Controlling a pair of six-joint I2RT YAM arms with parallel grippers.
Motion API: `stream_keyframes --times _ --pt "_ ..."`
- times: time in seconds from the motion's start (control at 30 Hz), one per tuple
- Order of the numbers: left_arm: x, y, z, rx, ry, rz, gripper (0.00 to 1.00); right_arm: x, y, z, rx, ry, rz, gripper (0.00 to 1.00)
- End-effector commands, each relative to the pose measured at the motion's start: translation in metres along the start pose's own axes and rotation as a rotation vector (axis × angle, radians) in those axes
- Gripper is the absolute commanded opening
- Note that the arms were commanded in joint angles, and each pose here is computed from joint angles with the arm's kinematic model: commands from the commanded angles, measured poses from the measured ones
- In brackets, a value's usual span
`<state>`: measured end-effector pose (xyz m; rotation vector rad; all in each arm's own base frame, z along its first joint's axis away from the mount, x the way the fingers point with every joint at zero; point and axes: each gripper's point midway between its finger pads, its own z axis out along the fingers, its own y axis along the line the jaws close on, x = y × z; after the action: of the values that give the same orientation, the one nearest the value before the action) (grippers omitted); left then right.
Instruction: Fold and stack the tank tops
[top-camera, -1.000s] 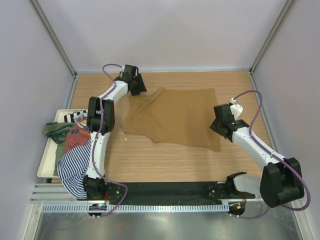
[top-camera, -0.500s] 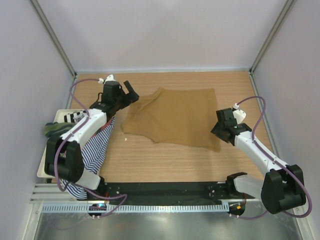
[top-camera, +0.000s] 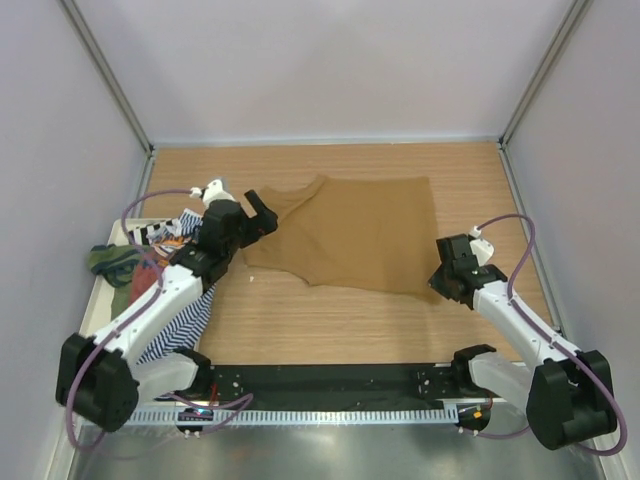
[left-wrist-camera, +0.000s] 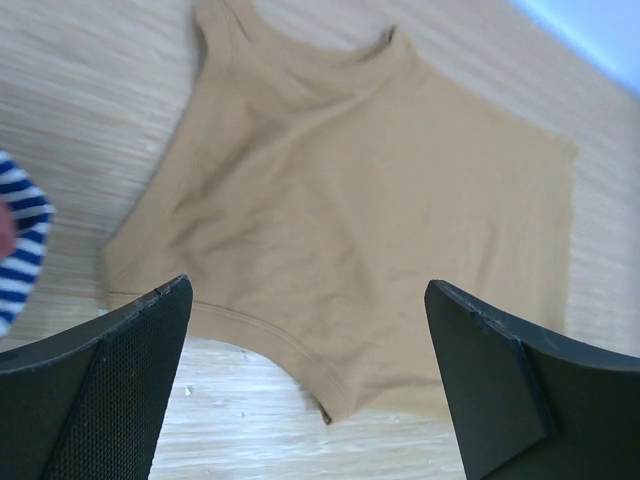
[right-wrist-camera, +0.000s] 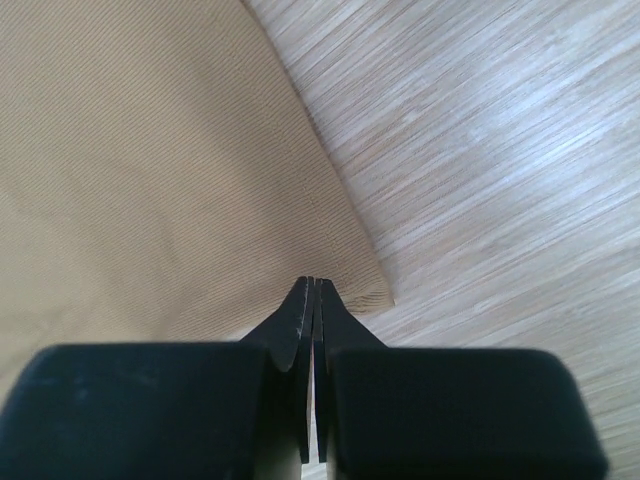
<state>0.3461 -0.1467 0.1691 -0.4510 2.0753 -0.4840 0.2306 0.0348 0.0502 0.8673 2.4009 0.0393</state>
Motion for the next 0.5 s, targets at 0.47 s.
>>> stream_keyframes --times 0.47 --pt "0.038 0.055 -0.073 -0.074 0.019 -0.138 0.92 -0.008 -0.015 -0.005 0.025 -0.085 0.066 0.03"
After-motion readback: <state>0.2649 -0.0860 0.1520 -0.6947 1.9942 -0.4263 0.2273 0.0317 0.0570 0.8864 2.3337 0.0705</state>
